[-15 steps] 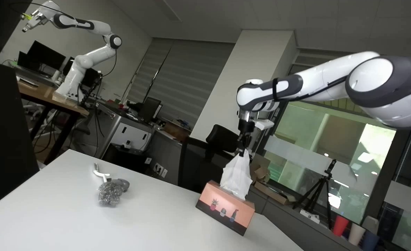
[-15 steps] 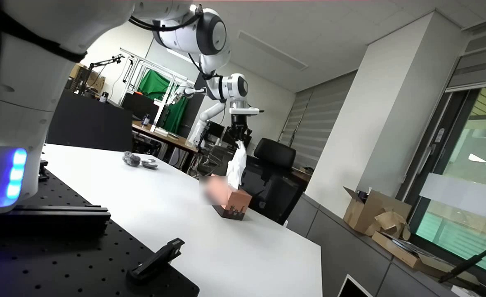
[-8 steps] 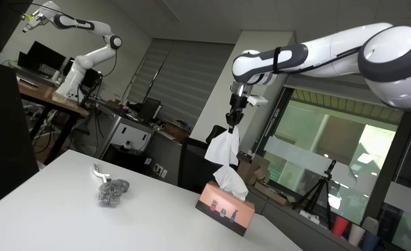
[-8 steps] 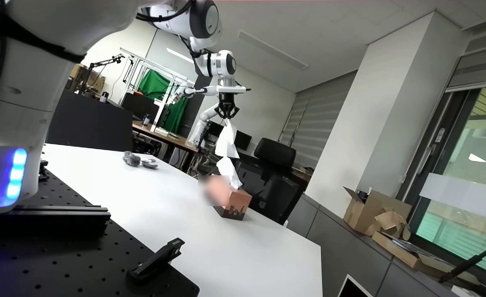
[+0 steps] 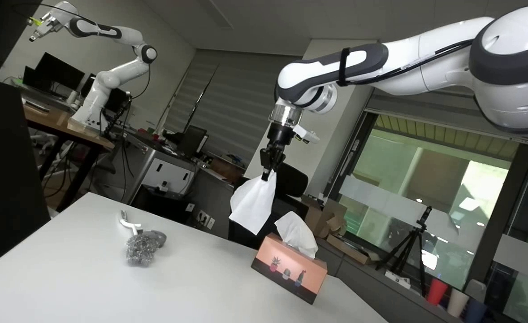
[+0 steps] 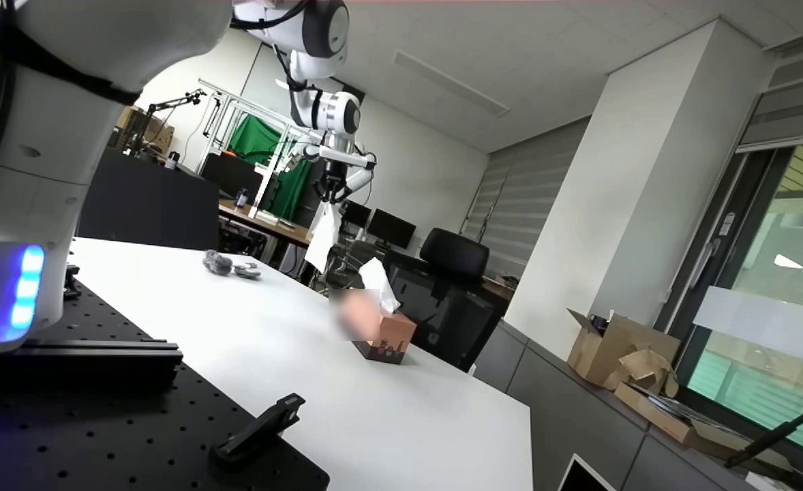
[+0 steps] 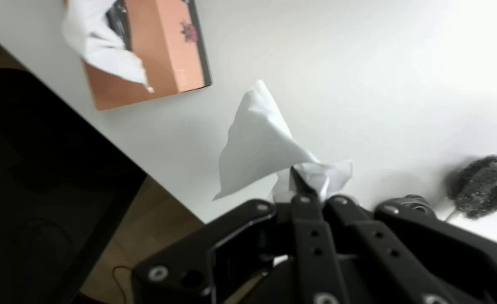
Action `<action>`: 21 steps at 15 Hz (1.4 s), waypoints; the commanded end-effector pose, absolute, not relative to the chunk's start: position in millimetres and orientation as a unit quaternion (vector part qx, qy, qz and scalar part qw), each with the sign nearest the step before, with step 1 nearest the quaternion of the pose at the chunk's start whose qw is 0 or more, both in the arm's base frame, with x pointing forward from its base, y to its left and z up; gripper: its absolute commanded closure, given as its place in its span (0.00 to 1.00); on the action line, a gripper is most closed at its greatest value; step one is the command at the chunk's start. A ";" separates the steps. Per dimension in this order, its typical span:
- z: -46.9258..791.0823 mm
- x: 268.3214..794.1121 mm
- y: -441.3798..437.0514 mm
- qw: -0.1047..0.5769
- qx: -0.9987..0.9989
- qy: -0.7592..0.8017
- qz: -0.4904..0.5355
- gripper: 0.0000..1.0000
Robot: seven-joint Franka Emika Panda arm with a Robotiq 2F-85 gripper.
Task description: Remove one square of tissue from the box
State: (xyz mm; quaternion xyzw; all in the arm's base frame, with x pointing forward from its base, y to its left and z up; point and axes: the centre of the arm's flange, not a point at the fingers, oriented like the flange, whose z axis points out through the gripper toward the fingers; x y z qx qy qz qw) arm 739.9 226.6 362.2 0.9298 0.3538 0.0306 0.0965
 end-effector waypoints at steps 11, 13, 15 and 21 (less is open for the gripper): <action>212.9 673.7 203.5 -0.134 0.934 0.321 -0.081 1.00; 202.7 672.0 194.4 -0.119 0.939 0.314 -0.068 1.00; 193.9 671.1 187.7 -0.096 0.947 0.303 -0.044 0.73; 185.4 674.1 182.7 -0.032 0.959 0.260 0.110 0.34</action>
